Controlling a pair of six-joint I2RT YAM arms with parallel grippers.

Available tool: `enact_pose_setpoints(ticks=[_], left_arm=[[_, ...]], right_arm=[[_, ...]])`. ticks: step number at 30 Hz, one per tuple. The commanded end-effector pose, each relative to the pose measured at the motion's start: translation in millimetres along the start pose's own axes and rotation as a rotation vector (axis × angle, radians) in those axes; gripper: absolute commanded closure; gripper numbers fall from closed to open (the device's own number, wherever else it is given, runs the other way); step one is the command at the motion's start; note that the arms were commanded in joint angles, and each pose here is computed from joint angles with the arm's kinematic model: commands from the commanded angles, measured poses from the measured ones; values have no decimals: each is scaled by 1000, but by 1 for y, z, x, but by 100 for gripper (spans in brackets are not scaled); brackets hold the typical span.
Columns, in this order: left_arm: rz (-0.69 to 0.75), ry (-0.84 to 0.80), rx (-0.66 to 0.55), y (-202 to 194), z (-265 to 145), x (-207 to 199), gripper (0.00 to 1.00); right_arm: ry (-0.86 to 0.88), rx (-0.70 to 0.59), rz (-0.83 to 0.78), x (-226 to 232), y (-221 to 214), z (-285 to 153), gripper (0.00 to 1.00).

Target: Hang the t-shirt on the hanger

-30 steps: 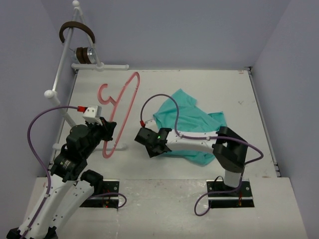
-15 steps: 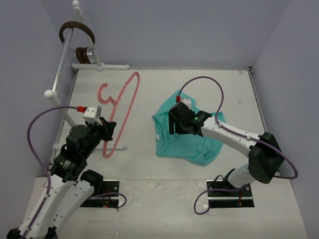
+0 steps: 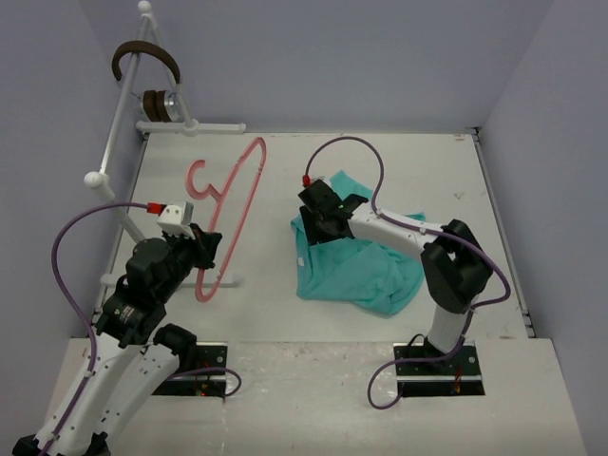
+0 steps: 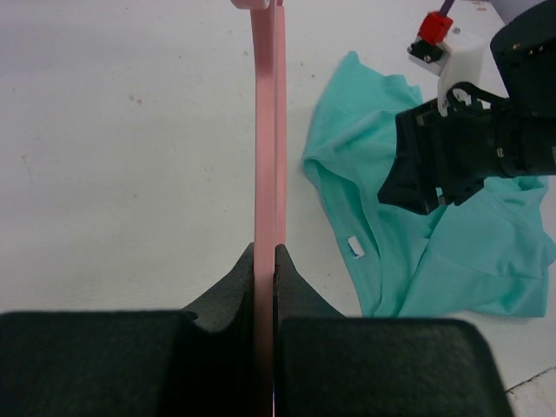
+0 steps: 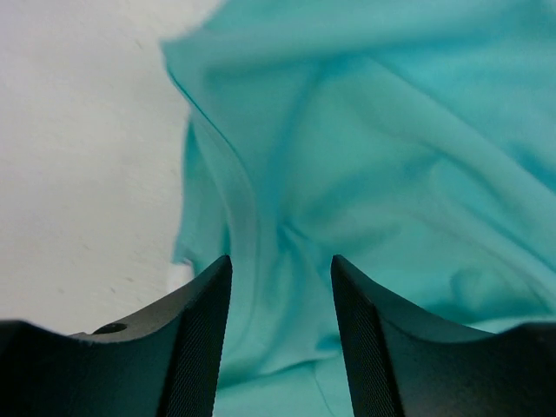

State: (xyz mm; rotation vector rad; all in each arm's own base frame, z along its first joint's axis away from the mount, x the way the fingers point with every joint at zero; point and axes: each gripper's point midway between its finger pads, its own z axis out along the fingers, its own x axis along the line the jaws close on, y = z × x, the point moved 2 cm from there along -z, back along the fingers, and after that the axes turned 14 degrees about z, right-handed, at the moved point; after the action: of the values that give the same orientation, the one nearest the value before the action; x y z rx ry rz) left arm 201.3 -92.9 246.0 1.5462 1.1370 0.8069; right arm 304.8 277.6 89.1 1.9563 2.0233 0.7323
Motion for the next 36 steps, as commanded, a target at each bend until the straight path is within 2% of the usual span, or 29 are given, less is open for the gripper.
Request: enact_pose_setpoints(ticks=[1,8,15,16,18,19,25,36], left_arm=[[-57,-15,-26,17,-8,-5,100],[-183,-103,13,11,-24,-22,100],[-279,-175,64,-12,-31,-36,100],[-293,-193,70,-15,-31,-39,100],[-325,-238,96,-26,-28,-47,100],[-342,-258,113,-33,-26,-51,100],[-432,-333,187,-68,-20,-65,100],[-487,-295,247,-105,-9,-63,100]], right_arm=[[28,-57,-47,23,32,4,48],[23,14,-84,28,22,27,49],[25,26,-104,30,21,40,62],[21,22,-105,30,24,42,66],[1,-10,-92,27,35,42,91],[-14,-32,-82,24,42,40,100],[-13,-105,-19,18,73,23,100],[7,-99,17,15,90,20,100]])
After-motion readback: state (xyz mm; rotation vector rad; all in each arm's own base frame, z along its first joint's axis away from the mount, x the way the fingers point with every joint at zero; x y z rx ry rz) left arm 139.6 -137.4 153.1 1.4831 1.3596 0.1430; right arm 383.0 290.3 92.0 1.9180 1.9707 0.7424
